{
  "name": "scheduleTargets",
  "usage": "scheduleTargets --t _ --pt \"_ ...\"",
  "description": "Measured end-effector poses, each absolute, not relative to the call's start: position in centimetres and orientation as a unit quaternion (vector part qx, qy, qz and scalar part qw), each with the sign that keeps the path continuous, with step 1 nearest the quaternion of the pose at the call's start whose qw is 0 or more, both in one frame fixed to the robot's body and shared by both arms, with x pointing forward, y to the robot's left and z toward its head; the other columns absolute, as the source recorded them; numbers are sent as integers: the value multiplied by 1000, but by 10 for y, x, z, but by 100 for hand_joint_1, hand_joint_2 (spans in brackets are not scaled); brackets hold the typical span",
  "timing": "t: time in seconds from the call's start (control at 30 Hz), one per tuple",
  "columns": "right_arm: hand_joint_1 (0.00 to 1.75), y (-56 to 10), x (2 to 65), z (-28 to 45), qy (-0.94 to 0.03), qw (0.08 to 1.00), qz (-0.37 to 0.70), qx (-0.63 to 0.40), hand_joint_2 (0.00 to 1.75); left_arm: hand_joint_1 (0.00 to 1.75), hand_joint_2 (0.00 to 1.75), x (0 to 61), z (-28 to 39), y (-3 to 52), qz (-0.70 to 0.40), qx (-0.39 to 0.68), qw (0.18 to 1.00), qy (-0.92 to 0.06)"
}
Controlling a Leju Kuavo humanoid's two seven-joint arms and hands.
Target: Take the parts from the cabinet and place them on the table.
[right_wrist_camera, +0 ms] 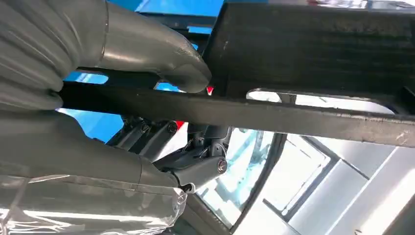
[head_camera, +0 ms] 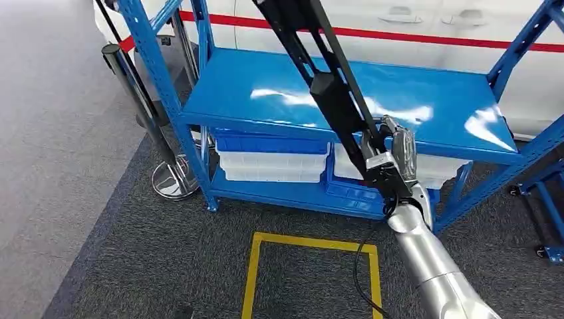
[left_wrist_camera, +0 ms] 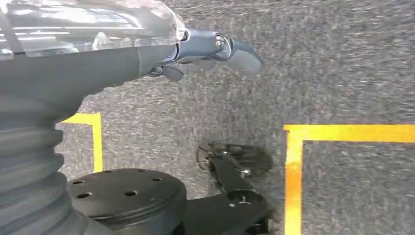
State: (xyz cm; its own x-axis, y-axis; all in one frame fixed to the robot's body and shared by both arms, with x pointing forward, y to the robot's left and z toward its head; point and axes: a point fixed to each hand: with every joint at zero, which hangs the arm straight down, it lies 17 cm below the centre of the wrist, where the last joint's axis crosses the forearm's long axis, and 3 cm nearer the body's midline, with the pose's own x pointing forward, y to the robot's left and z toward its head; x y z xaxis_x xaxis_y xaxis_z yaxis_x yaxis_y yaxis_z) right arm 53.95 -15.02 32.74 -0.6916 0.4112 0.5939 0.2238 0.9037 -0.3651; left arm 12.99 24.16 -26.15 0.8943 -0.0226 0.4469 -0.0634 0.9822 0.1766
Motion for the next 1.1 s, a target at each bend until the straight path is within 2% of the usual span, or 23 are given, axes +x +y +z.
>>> scheduleTargets --t 0.17,0.27,0.5,0.77,0.97,1.1 --pt "175 -150 538 326 -909 347 142 -184 175 0 175 129 -262 242 10 94 969 -228" --pt "175 -149 539 341 -907 320 159 -223 175 0 175 131 -261 241 10 92 968 -231" --pt "175 -155 562 389 -853 228 254 -396 175 0 175 129 -261 239 4 88 968 -235" --pt "175 -188 600 425 -717 122 362 -583 175 0 175 131 -260 239 -3 87 966 -244" --pt "175 -235 621 467 -669 107 367 -637 175 0 175 130 -260 238 -13 85 966 -246" --pt "175 -255 628 469 -652 116 373 -650 175 0 175 130 -260 236 -23 84 965 -247"
